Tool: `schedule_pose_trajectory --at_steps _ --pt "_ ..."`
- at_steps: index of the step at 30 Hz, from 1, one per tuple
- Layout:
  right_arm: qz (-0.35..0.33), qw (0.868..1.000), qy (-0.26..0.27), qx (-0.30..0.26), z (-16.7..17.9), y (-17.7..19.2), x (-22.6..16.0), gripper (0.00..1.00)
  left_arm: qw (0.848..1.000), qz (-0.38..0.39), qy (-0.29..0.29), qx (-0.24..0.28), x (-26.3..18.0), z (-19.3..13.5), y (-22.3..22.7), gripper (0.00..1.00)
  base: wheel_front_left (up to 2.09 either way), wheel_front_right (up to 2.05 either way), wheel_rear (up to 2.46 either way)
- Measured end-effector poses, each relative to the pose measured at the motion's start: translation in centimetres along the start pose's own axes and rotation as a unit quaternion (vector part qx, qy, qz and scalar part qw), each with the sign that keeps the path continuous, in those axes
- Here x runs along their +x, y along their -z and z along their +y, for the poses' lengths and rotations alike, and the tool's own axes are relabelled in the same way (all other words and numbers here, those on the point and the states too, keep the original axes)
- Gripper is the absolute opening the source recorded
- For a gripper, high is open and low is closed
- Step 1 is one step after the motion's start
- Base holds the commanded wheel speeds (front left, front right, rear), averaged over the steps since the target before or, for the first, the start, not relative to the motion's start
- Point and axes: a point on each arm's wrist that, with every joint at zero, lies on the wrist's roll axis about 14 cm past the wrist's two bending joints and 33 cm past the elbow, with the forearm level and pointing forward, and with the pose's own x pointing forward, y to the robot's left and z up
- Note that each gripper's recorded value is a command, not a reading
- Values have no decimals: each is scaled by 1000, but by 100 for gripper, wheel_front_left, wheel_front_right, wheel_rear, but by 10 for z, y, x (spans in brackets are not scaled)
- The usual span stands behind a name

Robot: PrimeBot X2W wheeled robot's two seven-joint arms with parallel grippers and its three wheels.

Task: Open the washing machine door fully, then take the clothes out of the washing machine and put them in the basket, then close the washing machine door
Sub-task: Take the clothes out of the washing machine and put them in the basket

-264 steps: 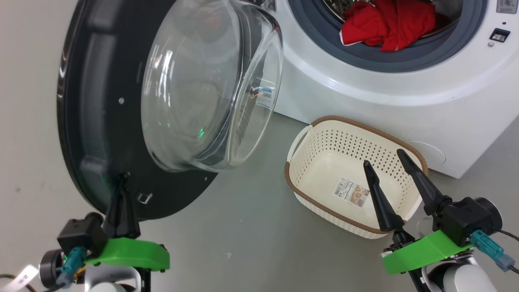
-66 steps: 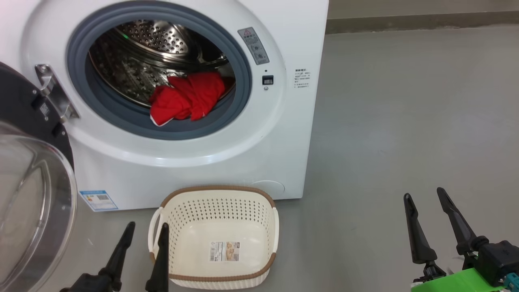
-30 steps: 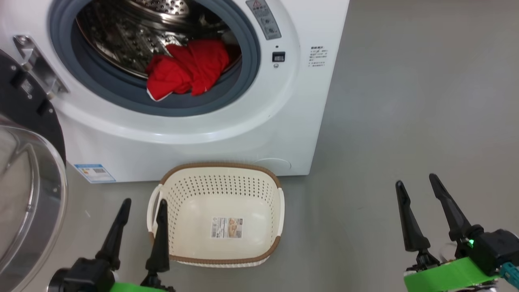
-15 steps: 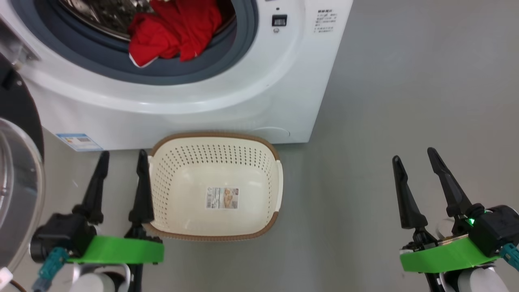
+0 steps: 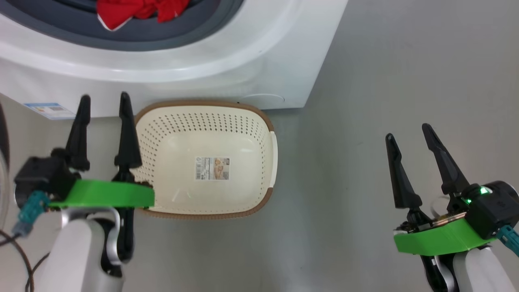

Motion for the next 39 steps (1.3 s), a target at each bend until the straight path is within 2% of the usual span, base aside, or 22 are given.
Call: schedule_pose_trajectory --at_steps 11,25,39 --pt "19 1000 2 -5 -7 19 13 100 1000 13 7 -21 56 -12 19 100 0 0 0" --pt "37 999 18 -14 -21 33 15 100 999 36 12 6 125 -14 31 100 0 0 0" --pt "50 998 26 -17 -30 44 17 100 997 71 3 22 162 -8 55 100 0 0 0"
